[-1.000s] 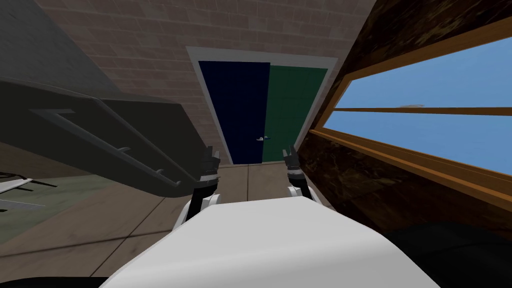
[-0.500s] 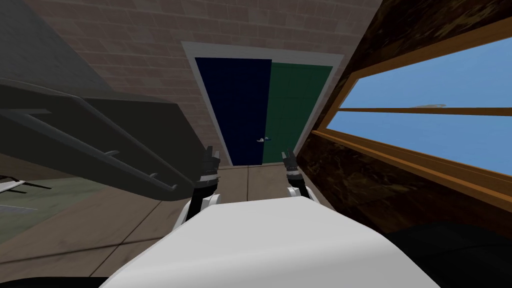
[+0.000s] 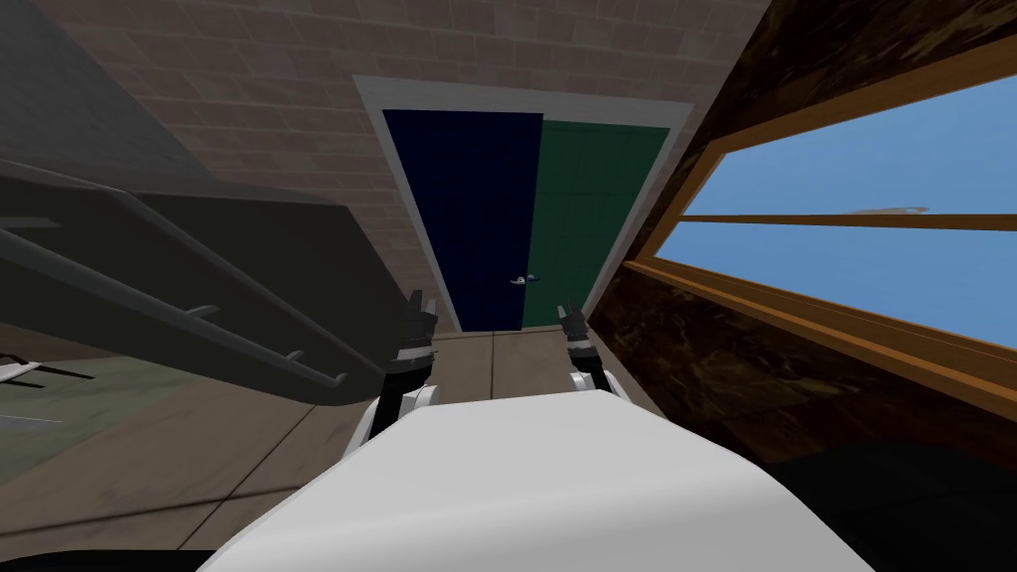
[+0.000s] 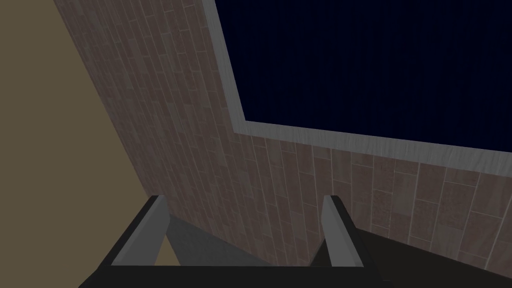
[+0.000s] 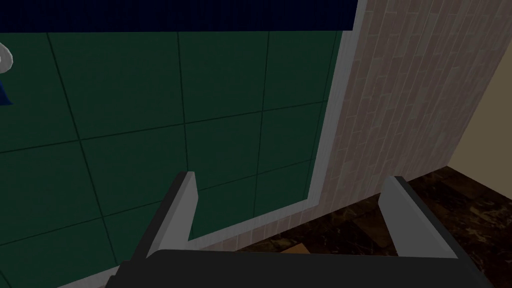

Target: Pull the door open

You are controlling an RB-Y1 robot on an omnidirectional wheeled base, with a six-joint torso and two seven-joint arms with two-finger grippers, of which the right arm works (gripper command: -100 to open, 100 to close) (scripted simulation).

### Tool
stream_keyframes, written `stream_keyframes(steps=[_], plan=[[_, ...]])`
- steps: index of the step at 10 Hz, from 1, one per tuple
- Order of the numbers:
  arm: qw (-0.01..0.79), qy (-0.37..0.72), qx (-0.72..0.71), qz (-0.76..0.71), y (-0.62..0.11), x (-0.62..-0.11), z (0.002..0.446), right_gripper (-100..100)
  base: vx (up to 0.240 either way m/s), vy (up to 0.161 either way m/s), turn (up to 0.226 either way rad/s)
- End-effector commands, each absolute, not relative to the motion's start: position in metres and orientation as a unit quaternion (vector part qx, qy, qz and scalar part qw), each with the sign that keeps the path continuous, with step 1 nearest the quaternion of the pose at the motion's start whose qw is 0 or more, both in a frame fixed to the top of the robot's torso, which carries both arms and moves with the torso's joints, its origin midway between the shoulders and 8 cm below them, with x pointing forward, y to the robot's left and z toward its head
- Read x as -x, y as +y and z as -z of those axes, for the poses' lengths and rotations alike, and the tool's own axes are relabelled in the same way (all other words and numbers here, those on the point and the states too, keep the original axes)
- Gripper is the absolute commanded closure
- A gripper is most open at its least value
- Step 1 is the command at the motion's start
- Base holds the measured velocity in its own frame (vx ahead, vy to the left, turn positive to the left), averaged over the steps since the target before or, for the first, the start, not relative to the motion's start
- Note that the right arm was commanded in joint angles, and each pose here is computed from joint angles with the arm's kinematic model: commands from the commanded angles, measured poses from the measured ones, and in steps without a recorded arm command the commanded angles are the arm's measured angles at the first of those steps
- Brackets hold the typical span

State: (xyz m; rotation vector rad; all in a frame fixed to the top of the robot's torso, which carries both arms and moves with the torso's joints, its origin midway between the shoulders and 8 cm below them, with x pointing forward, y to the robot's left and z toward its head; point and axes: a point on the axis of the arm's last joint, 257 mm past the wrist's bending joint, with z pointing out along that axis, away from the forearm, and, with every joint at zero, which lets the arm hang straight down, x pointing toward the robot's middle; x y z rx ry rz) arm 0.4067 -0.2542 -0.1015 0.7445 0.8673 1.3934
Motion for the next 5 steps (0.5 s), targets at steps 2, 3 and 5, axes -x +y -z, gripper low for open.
stream_keyframes(steps=[2,3,5], plan=[[0.614,0.387,-0.332,-0.603,-0.258,-0.413,0.12,-100,0.106,-0.006,0.007],[0.611,0.39,-0.336,-0.602,-0.259,-0.415,0.127,-100,0.092,-0.002,0.008],[0.606,0.397,-0.342,-0.599,-0.262,-0.419,0.14,-100,0.093,-0.016,0.008]])
